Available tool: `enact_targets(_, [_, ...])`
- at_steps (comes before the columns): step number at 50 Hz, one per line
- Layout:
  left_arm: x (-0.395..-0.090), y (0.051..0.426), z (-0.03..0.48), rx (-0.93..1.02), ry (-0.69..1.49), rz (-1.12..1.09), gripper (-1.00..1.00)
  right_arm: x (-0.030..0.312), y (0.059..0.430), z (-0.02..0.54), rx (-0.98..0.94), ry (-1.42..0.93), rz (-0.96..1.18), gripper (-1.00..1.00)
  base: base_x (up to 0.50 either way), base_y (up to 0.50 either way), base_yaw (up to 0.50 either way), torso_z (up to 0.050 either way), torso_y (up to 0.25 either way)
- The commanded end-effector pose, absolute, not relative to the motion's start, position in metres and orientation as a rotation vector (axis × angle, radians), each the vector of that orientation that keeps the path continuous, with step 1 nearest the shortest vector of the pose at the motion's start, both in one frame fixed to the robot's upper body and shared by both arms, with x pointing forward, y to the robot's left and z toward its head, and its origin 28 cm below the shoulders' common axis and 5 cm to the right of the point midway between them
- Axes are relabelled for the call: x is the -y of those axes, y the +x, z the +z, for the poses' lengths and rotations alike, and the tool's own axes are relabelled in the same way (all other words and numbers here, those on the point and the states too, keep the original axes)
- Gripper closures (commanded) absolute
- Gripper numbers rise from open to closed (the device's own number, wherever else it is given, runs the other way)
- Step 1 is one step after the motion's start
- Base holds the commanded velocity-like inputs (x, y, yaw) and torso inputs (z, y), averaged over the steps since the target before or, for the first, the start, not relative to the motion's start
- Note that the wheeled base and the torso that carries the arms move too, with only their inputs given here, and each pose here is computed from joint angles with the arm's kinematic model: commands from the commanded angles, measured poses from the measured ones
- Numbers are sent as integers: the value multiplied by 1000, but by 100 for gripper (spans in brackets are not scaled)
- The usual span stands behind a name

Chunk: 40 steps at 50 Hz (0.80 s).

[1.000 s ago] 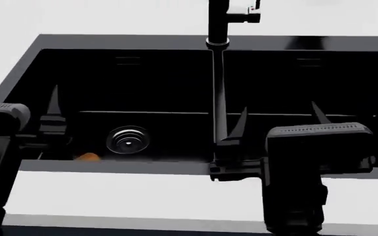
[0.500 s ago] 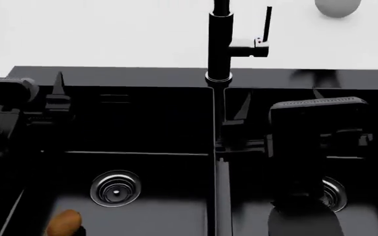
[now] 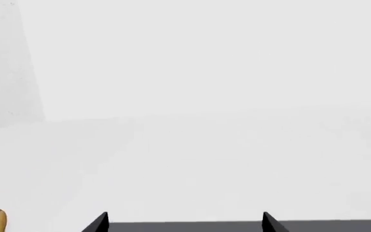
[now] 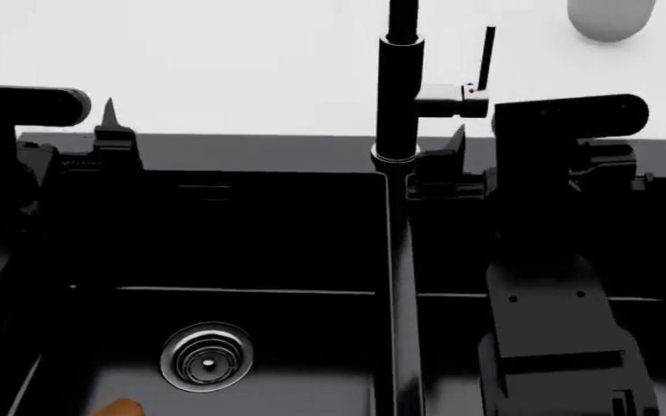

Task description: Pick the kiwi from the sink and place it on the plate located on the counter

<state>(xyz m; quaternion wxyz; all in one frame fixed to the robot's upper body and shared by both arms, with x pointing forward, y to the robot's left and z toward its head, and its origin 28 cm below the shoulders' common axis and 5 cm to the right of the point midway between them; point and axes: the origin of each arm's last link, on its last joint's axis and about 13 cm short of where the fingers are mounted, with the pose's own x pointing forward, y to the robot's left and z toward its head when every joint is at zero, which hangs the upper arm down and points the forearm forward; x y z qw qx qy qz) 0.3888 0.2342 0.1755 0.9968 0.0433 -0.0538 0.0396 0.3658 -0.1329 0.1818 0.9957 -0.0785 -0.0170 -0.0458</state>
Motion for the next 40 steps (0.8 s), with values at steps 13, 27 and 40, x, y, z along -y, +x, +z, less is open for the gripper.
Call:
enact_targets(13, [-237, 389, 171, 93, 115, 134, -100, 135, 367, 181, 19, -158, -107, -100, 187, 90, 0, 33, 93])
enact_targets(27, [-237, 388, 169, 38, 113, 161, -100, 136, 357, 184, 25, -159, -119, -100, 0, 0, 0, 0, 0])
enact_targets(40, [-235, 387, 173, 47, 113, 142, -100, 136, 357, 186, 14, -166, -121, -100, 0, 0, 0, 0, 0])
